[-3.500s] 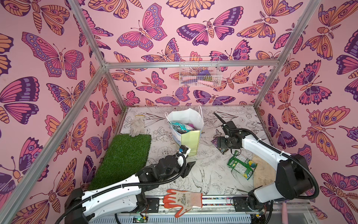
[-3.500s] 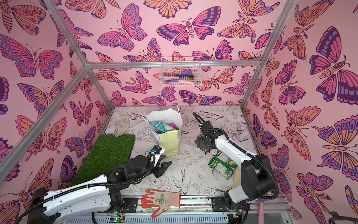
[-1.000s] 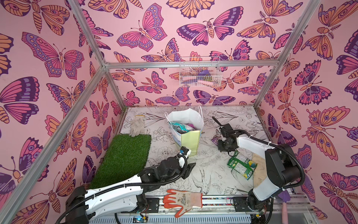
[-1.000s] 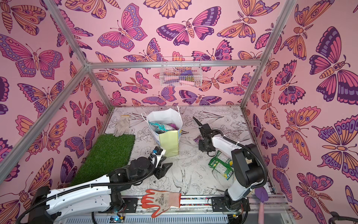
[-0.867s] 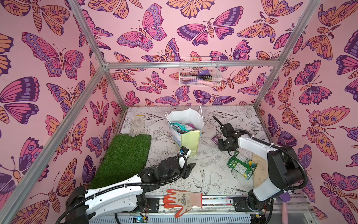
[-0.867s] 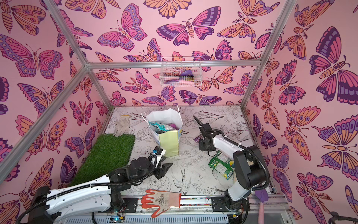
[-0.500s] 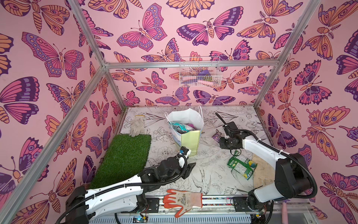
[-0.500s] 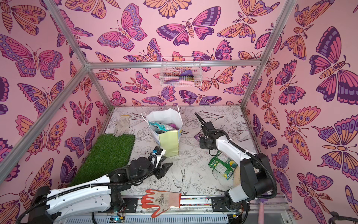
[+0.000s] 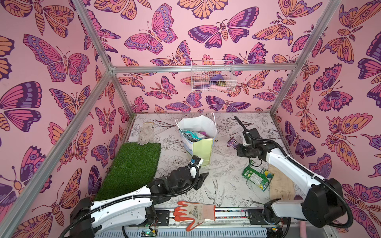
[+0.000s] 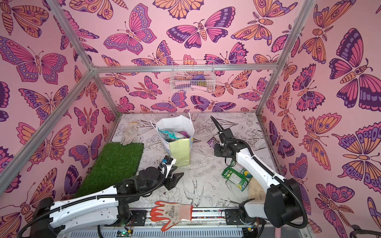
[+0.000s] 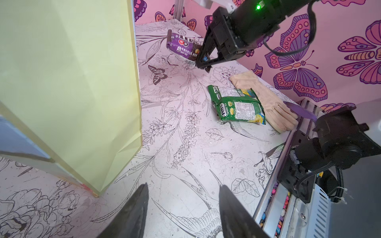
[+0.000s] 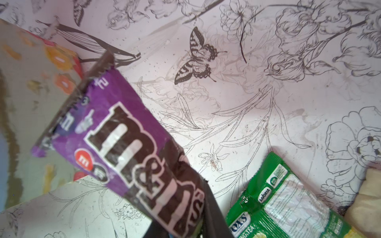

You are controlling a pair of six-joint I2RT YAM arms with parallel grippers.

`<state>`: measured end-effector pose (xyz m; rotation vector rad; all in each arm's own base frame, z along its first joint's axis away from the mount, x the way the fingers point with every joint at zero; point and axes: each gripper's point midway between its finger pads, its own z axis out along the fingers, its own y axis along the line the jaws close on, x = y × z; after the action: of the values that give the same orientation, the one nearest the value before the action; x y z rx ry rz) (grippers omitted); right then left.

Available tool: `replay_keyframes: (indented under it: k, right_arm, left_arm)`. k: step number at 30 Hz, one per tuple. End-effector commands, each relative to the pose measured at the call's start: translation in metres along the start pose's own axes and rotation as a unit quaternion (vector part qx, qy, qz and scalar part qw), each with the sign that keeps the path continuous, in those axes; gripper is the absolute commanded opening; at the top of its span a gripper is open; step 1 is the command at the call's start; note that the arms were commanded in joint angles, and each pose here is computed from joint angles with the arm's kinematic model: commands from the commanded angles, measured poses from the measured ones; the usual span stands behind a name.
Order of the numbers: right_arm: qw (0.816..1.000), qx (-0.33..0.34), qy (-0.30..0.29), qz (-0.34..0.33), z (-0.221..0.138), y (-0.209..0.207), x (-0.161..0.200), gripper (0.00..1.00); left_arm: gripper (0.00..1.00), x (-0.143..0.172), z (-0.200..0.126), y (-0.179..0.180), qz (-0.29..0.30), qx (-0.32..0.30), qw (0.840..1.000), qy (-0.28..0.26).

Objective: Place the snacks into the paper bag
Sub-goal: Pick up the snack from the middle-right of the table, then place the snack in the paper bag.

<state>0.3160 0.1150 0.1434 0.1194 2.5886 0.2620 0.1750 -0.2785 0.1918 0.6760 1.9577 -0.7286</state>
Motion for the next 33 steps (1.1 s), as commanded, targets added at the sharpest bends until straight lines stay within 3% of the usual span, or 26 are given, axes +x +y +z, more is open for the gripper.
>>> replay_keyframes:
  k: [1,13,33]
  right_arm:
    - [0.999,-0.028,-0.033,0.008,-0.026,0.011,-0.018,0.17]
    - [0.991,-0.095,-0.099,0.008,-0.077,0.029,-0.036,0.16]
    - [0.970,-0.184,-0.160,-0.012,-0.149,0.061,-0.056,0.16]
  left_arm:
    - [0.57,0.005,0.002,0.001,-0.002,-0.003,1.000,0.001]
    - [0.57,0.003,0.003,0.000,-0.003,-0.001,1.000,-0.002]
    - [0.57,0.001,0.007,-0.003,0.000,0.002,1.000,0.001]
